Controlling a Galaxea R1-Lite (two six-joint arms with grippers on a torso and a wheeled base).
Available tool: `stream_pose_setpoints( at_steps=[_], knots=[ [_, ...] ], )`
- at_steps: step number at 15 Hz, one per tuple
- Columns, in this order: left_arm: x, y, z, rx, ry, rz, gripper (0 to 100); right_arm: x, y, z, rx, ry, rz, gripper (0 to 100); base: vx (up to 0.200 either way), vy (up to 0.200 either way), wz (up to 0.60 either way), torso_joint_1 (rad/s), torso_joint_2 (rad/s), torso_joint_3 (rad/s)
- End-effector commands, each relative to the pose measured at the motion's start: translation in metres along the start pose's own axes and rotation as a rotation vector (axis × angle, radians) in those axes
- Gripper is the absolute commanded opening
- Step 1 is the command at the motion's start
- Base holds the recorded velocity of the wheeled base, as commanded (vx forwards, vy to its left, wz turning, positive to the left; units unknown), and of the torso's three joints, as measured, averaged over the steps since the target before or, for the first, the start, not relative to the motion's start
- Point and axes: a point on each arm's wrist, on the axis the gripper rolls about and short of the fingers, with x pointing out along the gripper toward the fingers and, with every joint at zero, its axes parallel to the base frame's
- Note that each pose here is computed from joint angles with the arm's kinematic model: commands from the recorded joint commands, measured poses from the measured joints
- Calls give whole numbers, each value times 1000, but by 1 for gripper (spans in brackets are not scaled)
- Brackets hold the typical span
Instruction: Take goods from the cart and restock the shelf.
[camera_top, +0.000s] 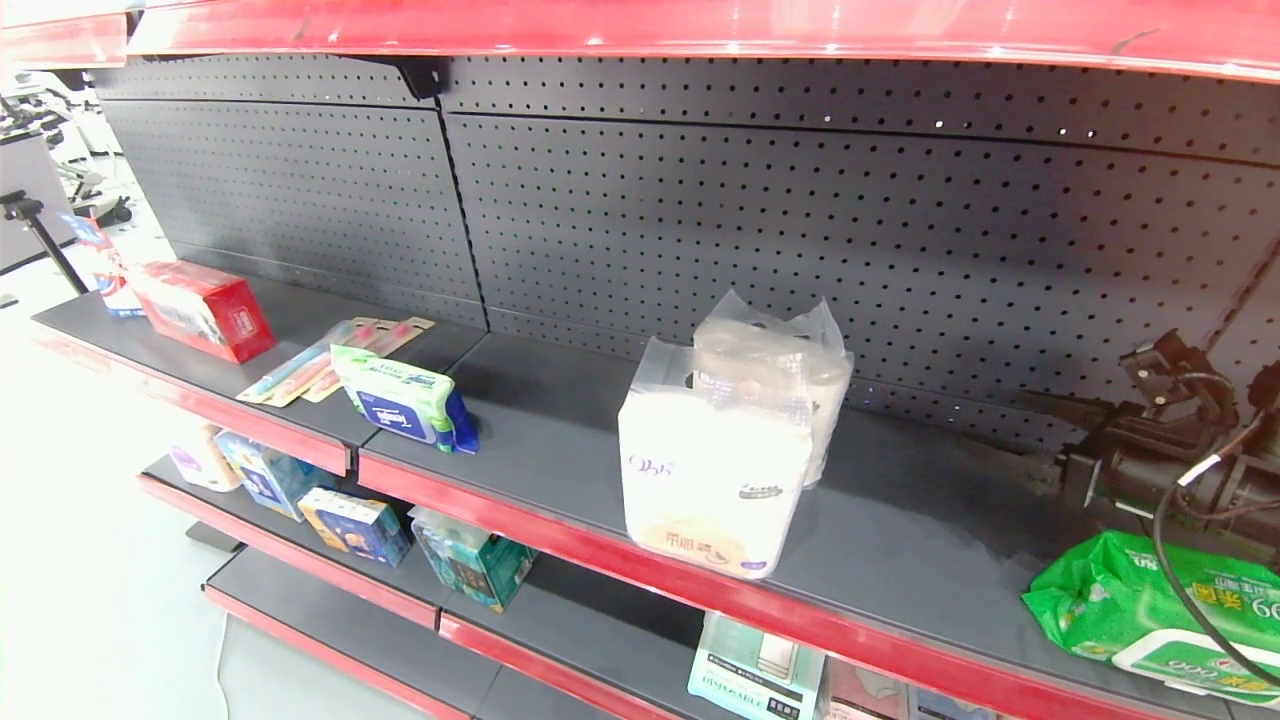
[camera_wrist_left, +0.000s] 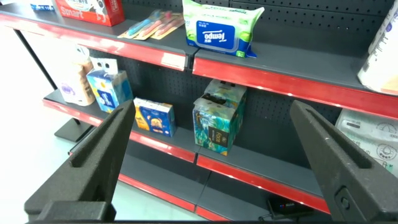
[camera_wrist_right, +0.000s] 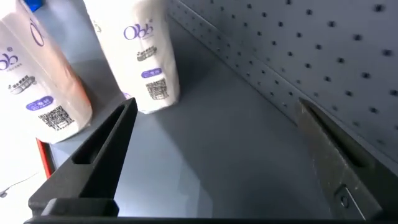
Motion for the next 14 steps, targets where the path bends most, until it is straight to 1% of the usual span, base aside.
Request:
stream_pose_setpoints(
  at_steps=[1,2,5,8,9,10,11,12,13,14],
  knots=[
    [0,0,0,0,0,1,100,-19,10,4,-7,-6,-41,100,0,0,0,0,0,0],
    [0,0,0,0,0,1,100,-24,15,5,-4,-5,-58,100,0,0,0,0,0,0],
    [0,0,0,0,0,1,100,-45,31,12,17,-13,-177,100,0,0,0,0,0,0],
    [0,0,0,0,0,1,100,-65,50,20,23,-42,-283,100,0,0,0,0,0,0],
    [0,0,0,0,0,1,100,-76,58,24,32,-47,-361,100,0,0,0,0,0,0],
    [0,0,0,0,0,1,100,-84,63,27,44,-43,-412,100,0,0,0,0,0,0],
    [0,0,0,0,0,1,100,-98,71,30,64,-29,-505,100,0,0,0,0,0,0],
    [0,0,0,0,0,1,100,-109,78,31,77,-18,-566,100,0,0,0,0,0,0],
    [0,0,0,0,0,1,100,-127,91,30,95,4,-655,100,0,0,0,0,0,0],
    [0,0,0,0,0,1,100,-141,102,27,101,18,-714,100,0,0,0,0,0,0]
  ],
)
